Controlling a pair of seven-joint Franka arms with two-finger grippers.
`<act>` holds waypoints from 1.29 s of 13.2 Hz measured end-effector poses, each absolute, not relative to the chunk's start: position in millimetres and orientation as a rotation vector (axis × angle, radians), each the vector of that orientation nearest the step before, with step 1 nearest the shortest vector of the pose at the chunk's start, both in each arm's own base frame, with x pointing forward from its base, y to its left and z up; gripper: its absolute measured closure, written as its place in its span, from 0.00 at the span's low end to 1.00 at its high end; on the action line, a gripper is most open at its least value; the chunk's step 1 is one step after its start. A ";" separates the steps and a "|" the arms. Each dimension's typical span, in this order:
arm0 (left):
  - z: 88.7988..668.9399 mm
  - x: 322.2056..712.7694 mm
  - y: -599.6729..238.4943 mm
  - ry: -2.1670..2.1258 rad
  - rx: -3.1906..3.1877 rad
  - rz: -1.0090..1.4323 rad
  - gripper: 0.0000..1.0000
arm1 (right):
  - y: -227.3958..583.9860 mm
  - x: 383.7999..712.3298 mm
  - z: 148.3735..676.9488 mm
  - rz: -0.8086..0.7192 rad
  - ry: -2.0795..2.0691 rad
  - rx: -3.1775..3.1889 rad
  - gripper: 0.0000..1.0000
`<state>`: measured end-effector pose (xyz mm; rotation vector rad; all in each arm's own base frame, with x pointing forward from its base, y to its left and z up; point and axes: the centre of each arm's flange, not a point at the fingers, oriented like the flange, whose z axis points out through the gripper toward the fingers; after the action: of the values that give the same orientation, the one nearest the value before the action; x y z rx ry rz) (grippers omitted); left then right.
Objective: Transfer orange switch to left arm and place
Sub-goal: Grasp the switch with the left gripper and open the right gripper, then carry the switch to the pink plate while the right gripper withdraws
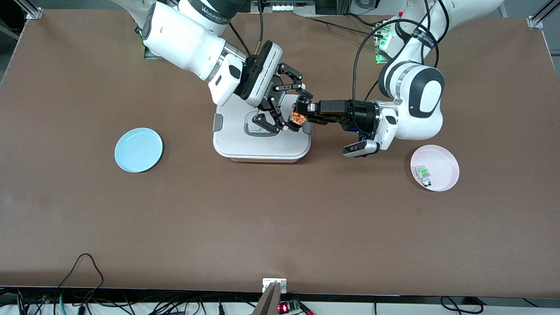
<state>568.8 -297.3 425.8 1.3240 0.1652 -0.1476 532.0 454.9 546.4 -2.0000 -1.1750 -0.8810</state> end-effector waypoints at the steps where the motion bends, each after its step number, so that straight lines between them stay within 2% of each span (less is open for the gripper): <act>1: 426.2 569.1 -296.1 0.163 1.321 -0.147 0.66 | 456.0 530.9 547.2 -0.872 -1.149 -2.008 0.00; 8: 424.5 569.4 -292.6 0.158 1.326 -0.149 0.66 | 446.5 531.2 575.7 -0.919 -1.102 -2.011 0.00; 11: 417.0 567.3 -287.8 0.115 1.394 -0.157 0.66 | 424.6 544.5 585.0 -0.940 -1.089 -2.040 0.00; 17: 375.8 577.7 -238.1 0.033 1.645 -0.153 0.66 | 351.0 588.0 571.0 -0.814 -1.069 -2.161 0.00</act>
<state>577.7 -238.1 375.8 1.6447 0.0326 -0.1534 588.0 351.0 571.0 -2.1613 -1.0689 -0.8135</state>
